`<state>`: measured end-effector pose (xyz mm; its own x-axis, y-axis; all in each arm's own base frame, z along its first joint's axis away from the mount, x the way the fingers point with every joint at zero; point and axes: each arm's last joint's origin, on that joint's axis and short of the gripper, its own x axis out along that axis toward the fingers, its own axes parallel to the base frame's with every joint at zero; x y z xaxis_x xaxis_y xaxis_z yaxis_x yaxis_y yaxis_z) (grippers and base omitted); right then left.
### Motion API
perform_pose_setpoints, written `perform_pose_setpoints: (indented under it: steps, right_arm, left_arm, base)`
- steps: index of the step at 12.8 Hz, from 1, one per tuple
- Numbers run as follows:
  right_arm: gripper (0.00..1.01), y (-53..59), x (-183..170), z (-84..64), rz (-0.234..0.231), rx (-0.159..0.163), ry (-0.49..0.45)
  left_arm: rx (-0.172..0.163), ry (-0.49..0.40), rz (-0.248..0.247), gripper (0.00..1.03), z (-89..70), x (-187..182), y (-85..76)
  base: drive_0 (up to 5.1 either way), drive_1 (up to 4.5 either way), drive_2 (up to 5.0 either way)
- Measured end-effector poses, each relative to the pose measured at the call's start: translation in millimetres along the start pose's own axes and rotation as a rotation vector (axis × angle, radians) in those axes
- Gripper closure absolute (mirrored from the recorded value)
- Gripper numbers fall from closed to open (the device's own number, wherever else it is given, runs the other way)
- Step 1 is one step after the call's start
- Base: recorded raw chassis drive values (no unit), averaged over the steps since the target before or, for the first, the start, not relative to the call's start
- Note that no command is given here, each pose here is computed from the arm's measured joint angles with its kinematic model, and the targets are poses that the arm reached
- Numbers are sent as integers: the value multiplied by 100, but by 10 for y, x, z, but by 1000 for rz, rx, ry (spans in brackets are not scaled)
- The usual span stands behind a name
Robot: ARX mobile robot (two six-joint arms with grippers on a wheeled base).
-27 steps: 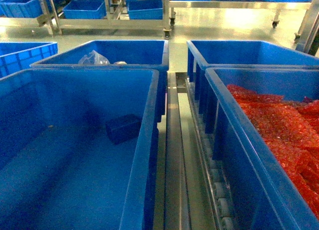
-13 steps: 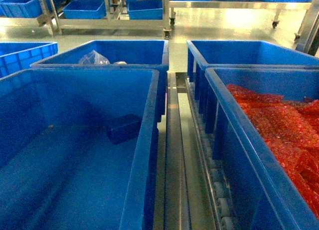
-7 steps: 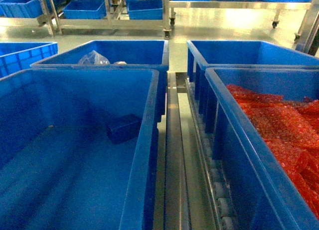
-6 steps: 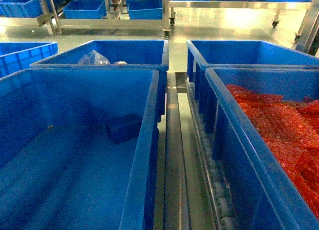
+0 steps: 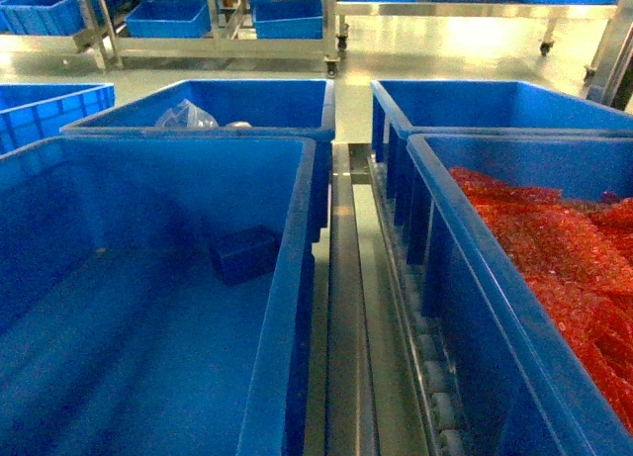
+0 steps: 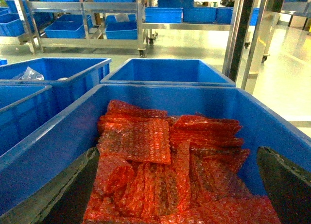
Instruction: Pick blue part to blue bin on bottom shelf
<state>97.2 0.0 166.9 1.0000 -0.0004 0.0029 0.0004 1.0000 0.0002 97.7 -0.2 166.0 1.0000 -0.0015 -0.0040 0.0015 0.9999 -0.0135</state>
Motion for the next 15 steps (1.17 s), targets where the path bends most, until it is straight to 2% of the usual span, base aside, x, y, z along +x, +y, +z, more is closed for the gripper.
perform_pose_setpoints:
  steps: [15]
  right_arm:
    - [3, 0, 0, 0, 0, 0, 0]
  left_arm:
    - [0, 0, 0, 5, 0, 0, 0]
  base:
    - [0, 0, 0]
